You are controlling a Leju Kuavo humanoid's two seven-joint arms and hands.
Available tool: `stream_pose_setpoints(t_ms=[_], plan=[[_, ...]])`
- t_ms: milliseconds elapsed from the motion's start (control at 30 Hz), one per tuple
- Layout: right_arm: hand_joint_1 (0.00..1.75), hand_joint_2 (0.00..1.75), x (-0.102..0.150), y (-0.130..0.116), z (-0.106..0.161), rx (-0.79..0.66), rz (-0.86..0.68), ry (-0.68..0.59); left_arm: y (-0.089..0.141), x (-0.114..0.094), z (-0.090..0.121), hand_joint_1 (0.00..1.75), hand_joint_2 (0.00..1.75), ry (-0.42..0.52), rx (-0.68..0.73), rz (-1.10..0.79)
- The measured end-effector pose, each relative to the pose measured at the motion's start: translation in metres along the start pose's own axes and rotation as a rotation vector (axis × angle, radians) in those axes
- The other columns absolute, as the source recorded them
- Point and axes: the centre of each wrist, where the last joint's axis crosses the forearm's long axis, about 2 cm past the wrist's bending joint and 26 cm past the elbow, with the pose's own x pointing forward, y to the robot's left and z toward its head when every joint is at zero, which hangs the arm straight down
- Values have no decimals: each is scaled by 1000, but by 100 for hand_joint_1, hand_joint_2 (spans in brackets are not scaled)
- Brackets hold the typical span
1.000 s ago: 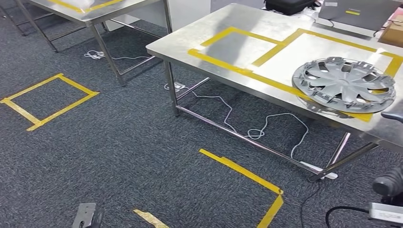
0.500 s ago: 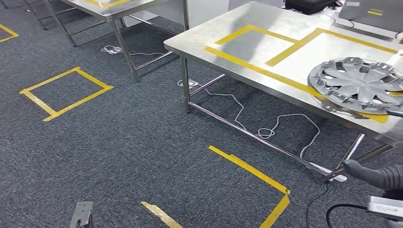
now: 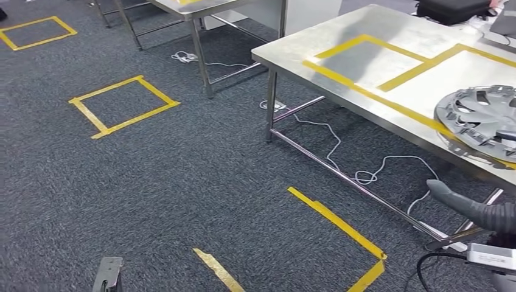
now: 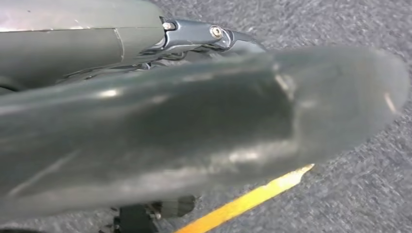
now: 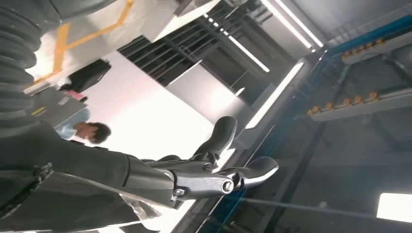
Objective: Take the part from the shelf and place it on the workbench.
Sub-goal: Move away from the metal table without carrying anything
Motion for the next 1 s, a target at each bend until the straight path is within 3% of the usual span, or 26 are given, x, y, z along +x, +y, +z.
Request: stream_pose_setpoints(t_ms=[367, 667, 1000], plan=[[0, 175, -3, 8, -7, 21, -8, 1, -2, 0, 1, 0, 0, 7, 3, 23], [0, 175, -5, 40, -36, 92, 8, -29, 0, -2, 1, 0, 0, 19, 5, 42], [0, 175, -4, 60, -49, 113, -26, -44, 2, -1, -1, 0, 0, 4, -2, 28]])
